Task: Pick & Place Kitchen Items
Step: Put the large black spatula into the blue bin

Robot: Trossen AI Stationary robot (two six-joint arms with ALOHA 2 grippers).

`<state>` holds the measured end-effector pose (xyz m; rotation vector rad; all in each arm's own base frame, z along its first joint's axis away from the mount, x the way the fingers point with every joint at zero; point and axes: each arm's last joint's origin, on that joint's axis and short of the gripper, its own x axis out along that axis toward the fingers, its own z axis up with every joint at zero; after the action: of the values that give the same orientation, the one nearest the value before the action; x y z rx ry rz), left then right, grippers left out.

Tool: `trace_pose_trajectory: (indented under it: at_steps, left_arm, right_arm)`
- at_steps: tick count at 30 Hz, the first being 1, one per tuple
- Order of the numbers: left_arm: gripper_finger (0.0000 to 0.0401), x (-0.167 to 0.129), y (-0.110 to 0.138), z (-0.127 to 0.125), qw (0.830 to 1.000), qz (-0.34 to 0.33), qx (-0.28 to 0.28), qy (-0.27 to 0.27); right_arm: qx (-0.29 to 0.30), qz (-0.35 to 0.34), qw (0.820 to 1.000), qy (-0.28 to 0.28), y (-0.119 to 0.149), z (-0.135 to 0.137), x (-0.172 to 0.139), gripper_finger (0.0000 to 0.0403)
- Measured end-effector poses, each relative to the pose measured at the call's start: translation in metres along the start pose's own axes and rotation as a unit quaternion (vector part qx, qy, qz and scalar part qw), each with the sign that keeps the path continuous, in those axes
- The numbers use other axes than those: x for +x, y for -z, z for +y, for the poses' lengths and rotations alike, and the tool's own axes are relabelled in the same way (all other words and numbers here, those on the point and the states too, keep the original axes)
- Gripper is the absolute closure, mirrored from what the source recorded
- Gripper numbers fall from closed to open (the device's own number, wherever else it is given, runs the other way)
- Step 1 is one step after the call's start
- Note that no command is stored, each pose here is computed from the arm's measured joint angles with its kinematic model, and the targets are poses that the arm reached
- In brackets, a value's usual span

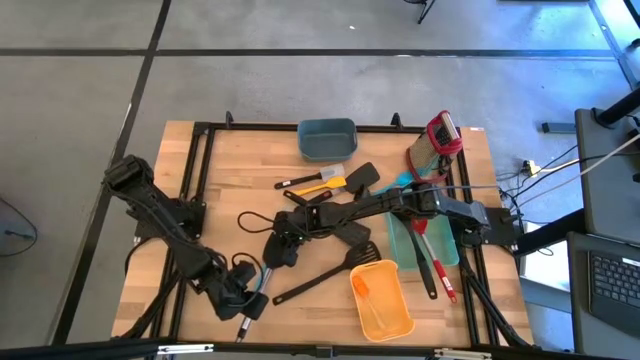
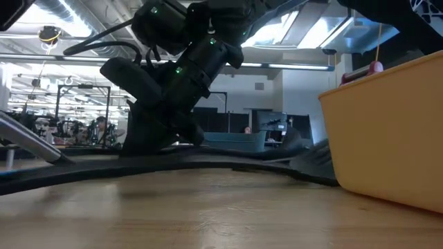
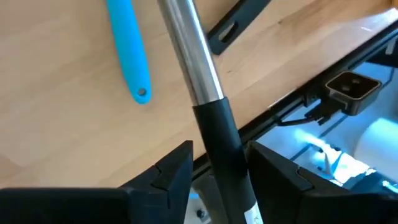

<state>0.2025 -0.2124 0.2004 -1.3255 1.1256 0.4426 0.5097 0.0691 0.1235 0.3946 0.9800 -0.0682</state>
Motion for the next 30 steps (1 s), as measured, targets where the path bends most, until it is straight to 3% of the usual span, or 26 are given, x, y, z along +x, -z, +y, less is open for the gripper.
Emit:
trace_pose_trajectory:
  at_steps: [5,13,18,23,27,30]
  left_arm:
    - [0.0239,0.011,0.008,0.017,0.998,-0.004,-0.036,0.045]
    - [0.0243,0.02,0.012,0.034,0.972,-0.07,-0.096,0.201]
    - [0.027,0.02,0.013,0.033,0.97,-0.058,-0.104,0.213]
    - [0.0339,0.019,0.015,0.031,0.966,-0.034,-0.132,0.22]
    - [0.0342,0.021,0.016,0.032,0.97,-0.02,-0.125,0.207]
    - [0.0342,0.02,0.02,0.034,0.972,-0.016,-0.111,0.208]
  right_arm:
    - [0.0,0.0,1.0,0.0,0.0,0.0,0.0,0.0359]
    - [0.0,0.002,1.0,0.001,0.001,0.0,0.0,0.0359]
    - [0.0,0.004,1.0,0.002,0.001,-0.001,0.0,0.0359]
    - [-0.005,0.011,1.0,0.006,0.002,-0.001,0.0,0.0359]
    - [0.007,0.02,1.0,-0.008,0.002,-0.001,0.0,0.0359]
    - [0.032,0.047,0.997,-0.055,0.0,-0.004,-0.006,0.0359]
